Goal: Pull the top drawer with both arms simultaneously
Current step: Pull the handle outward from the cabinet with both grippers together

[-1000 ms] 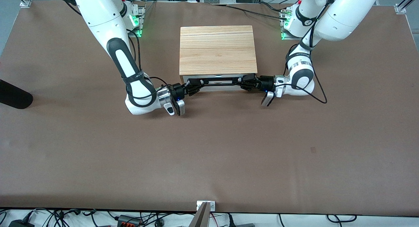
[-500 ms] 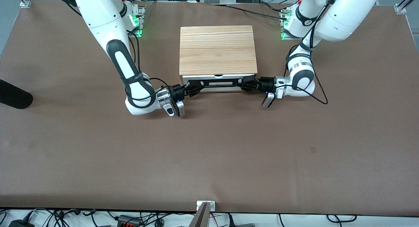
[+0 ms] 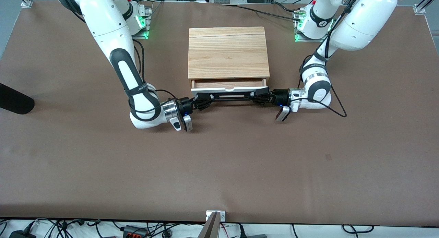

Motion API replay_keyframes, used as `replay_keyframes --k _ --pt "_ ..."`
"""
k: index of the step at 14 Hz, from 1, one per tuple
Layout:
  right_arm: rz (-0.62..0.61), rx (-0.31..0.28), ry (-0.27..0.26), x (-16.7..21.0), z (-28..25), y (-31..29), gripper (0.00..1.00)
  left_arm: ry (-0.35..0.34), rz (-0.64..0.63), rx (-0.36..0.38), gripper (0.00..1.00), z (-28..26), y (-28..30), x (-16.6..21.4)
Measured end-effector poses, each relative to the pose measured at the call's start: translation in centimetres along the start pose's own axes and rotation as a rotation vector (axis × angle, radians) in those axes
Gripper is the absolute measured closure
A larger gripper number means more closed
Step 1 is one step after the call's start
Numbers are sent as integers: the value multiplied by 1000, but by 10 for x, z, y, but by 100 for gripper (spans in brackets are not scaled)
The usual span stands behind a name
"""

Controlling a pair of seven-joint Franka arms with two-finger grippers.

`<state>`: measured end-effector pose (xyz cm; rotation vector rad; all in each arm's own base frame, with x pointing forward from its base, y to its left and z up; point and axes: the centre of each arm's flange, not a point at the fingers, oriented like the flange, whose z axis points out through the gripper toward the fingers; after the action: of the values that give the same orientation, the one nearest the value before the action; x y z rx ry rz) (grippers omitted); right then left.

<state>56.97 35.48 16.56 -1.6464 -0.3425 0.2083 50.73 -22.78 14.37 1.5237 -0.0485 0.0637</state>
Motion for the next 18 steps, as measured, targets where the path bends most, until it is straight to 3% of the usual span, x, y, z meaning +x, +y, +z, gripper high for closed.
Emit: replay_keyframes --k 10,12,13,18 --pt "-16 3 44 34 -10 2 83 28 23 -14 82 -4 -3 35" --pt "-1 -5 51 33 -12 8 82 46 68 -2 67 -14 -2 43" --pt "2 -8 54 33 -13 11 75 60 85 2 59 -22 -1 49" --pt "14 -24 65 32 -15 21 23 74 112 9 8 -38 1 57"
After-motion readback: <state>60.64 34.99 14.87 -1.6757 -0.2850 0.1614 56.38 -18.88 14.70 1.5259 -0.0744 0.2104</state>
